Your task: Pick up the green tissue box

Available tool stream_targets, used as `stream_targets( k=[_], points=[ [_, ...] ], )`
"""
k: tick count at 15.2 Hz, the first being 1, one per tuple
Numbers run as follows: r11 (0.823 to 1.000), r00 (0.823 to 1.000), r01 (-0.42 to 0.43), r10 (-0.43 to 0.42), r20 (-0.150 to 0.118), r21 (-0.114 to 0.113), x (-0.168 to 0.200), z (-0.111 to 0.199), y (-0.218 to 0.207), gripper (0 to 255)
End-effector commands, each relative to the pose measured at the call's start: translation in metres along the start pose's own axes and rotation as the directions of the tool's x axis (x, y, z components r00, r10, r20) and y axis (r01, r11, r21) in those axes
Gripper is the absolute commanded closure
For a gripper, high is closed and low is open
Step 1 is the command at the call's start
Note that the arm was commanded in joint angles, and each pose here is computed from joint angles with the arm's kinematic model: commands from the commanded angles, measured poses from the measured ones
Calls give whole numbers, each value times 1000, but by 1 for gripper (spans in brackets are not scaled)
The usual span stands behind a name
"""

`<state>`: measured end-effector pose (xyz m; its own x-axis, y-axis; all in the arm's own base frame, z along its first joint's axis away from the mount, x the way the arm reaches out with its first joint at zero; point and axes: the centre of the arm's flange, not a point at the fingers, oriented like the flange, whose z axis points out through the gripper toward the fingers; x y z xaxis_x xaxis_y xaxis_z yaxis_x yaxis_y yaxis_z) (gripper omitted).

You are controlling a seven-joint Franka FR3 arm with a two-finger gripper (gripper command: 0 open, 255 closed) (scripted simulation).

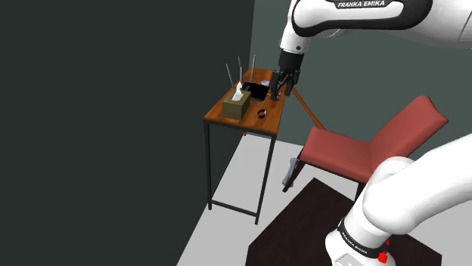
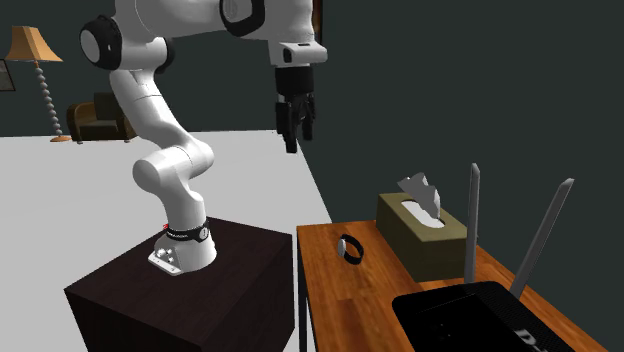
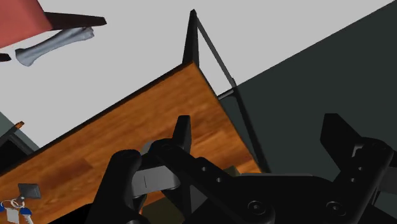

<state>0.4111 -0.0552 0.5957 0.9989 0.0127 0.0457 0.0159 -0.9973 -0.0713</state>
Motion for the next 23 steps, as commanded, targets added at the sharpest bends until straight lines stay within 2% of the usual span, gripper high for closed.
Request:
stream_targets(
  k=[1,8,16,23],
  points=[
    [999,1000,-7,8,-17,34,27,5,9,0],
    [988,997,-25,36,-69,154,109,19,35,0],
    [957,990,-37,75,-123,288,204,33,66,0],
    [956,989,-37,76,-124,291,204,65,69,0]
  ],
)
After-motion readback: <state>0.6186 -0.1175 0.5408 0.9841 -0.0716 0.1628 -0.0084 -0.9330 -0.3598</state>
